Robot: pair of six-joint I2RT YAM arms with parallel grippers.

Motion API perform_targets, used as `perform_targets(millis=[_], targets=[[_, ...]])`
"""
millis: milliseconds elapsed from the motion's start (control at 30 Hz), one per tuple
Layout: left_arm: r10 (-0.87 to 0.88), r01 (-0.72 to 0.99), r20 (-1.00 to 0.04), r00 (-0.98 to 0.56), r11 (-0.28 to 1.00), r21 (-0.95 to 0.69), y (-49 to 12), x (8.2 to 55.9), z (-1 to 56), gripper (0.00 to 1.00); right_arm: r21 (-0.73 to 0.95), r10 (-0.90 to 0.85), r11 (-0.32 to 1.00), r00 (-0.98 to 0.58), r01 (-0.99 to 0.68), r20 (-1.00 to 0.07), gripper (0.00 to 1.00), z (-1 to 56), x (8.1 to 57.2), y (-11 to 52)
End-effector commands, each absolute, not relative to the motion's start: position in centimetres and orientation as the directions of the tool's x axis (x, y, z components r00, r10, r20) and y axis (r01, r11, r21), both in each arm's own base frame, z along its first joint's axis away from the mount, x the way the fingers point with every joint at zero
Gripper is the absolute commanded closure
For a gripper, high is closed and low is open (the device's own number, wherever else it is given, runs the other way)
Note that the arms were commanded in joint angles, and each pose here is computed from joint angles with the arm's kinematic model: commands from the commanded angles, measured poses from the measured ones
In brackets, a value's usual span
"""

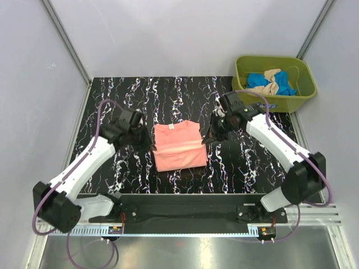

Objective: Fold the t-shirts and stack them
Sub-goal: Fold the tshirt

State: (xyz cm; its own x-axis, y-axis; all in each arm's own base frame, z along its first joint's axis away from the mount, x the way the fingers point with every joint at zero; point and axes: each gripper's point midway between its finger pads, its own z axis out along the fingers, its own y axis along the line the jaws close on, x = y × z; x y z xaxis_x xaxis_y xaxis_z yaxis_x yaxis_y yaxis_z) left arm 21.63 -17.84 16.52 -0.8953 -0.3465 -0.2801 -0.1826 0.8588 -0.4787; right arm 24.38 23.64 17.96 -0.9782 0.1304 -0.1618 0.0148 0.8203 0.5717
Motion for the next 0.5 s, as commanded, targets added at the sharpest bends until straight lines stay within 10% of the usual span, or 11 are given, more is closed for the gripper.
perform_targets(millis=[0,467], targets=[[-0.302,-0.088,-0.343,-0.889,0.850,-0.519,-18.4,25.0,18.7,1.00,0.618,0.076,0.782,-0.973,-0.076,-0.217,1.00,19.9,27.1,24.6],[-0.353,-0.136,-0.298,-0.887,0.815,-0.563,-18.2,34.7,15.8,1.00,0.663,0.083,0.746,-0.980,-0.061,-0.183,1.00,16.6,37.4,26.2]])
